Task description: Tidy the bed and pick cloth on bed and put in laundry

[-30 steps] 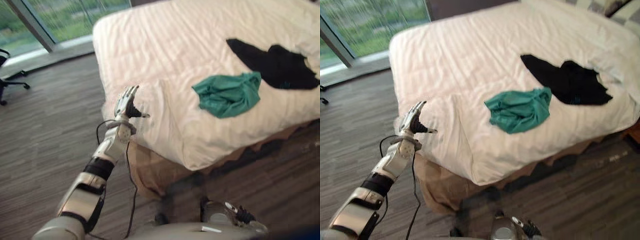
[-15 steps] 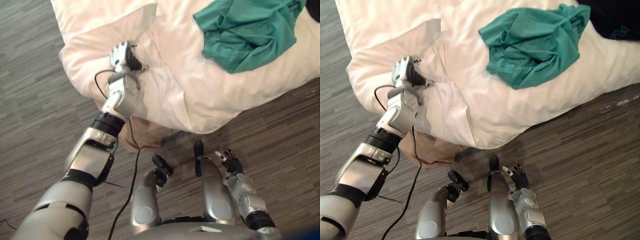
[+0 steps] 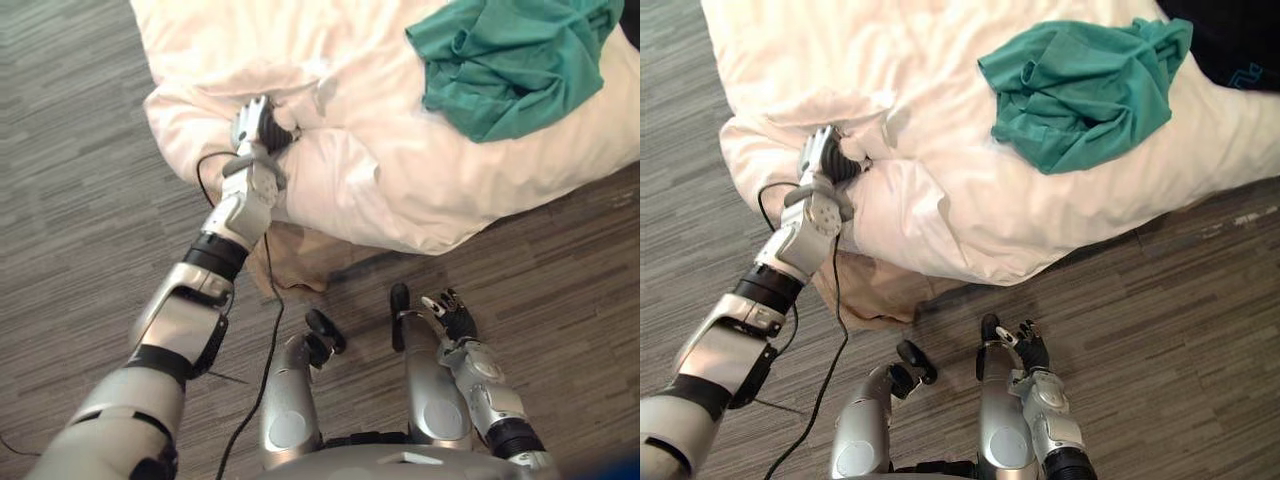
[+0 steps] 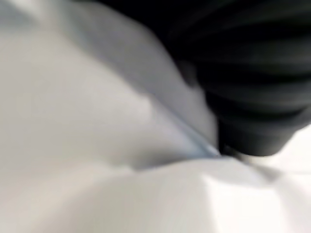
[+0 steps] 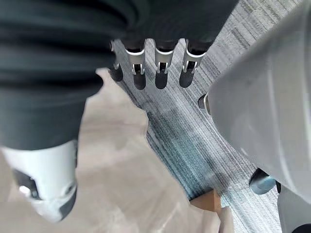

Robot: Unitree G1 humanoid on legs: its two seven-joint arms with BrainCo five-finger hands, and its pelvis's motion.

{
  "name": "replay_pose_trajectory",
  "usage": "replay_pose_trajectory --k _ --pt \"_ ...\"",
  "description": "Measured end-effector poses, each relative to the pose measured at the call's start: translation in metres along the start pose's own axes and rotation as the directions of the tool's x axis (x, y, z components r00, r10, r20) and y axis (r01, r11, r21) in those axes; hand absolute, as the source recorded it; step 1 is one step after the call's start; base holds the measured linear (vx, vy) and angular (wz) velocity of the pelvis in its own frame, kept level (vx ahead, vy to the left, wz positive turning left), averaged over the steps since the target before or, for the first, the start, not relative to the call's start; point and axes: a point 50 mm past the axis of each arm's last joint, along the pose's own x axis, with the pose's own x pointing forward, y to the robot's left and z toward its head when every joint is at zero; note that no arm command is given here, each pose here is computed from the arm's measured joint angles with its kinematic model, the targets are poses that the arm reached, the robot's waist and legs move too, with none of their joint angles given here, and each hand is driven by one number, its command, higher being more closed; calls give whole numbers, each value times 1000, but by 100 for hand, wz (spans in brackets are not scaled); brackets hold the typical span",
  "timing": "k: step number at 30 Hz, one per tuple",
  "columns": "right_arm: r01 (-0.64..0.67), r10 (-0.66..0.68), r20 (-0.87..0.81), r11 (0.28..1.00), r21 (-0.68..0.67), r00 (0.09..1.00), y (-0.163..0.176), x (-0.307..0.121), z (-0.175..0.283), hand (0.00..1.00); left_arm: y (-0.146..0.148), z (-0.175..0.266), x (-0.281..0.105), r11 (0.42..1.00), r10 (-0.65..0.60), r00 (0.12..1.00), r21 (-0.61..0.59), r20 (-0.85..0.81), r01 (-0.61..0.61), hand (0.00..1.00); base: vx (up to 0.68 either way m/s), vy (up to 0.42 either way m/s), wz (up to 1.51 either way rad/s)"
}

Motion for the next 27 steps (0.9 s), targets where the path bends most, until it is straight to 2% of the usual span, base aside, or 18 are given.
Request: replay_pose_trajectory --k 6,11,12,14,20,23,27 --pt "12 -13 -78 1000 -13 997 -4 -5 -17 0 -15 -22 -37 990 -39 999 -137 33 43 100 -9 -49 27" --pt "28 -29 -136 1000 -11 990 -8 -11 -32 0 -28 -56 -81 976 -52 998 -212 -42 42 100 54 -35 29" --pt "29 -30 -146 1000 -10 989 -9 -12 -35 0 -31 -61 -86 976 -62 997 -213 -55 49 0 88 -26 28" --pt "41 -41 -203 999 -4 978 -13 -16 -49 0 -42 -81 -112 971 -98 987 -229 -129 66 0 85 -19 15" --pt "96 -91 -306 995 -1 947 -32 -24 -73 0 -64 -105 -162 959 -117 953 -280 -278 36 0 91 -23 24" --pt "116 -109 -358 993 -2 927 -42 -29 -85 0 -76 -117 -191 953 -150 916 -303 -372 33 0 62 -35 19" --pt "144 -132 -407 990 -1 904 -52 -36 -96 0 -98 -137 -234 945 -240 814 -320 -529 71 0 31 -22 10"
